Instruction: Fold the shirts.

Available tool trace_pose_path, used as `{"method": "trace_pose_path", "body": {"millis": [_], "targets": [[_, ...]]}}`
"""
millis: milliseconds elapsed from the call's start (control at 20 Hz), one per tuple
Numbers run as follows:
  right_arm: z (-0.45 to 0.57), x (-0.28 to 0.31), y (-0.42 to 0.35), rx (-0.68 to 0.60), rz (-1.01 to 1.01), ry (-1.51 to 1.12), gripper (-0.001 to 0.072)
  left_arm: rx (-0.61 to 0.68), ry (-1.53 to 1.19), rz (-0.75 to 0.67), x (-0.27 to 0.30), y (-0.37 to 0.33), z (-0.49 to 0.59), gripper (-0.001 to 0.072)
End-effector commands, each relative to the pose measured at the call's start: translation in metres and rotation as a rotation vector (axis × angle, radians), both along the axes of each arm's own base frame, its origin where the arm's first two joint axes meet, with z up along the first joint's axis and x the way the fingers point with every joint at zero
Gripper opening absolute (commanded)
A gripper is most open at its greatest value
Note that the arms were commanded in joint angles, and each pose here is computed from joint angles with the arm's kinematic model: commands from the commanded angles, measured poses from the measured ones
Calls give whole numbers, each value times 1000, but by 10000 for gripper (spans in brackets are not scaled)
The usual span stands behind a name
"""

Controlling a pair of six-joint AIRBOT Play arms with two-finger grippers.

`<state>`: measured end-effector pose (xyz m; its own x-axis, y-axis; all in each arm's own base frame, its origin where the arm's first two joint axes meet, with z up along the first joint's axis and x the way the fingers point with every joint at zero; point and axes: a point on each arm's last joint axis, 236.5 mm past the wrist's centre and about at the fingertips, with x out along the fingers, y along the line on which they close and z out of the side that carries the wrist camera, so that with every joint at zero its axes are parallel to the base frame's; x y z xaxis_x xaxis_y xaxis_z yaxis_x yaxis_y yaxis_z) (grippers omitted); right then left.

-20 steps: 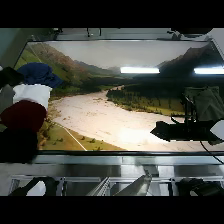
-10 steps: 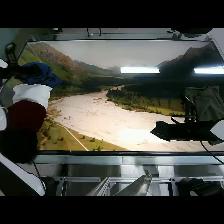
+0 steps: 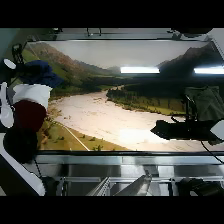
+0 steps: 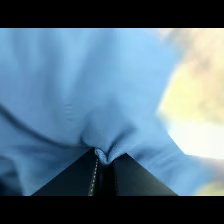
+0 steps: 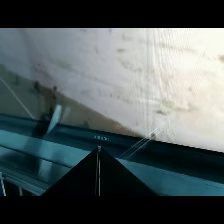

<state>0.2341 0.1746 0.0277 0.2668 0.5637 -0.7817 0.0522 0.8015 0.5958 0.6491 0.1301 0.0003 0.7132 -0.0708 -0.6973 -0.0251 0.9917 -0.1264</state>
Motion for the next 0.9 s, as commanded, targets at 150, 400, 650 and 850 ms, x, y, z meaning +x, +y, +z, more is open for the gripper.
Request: {"method": "trace_pose_path", "body": {"millis": [150,400,650,850], "targets": [[4,12,-1,7,-30,-45,14,-180,-464,-310,-42,-169,276,28],[4,11,0,10,-28,-41,14,-287,-681,-544,-149,-284,414,28],[2,5,0,6,-13,-20,15,-359,-506,-670,-203,-339,374,28],[2,6,0,5,-14,-20,15,-404,-212,-738,-219,-369,271,28]]}}
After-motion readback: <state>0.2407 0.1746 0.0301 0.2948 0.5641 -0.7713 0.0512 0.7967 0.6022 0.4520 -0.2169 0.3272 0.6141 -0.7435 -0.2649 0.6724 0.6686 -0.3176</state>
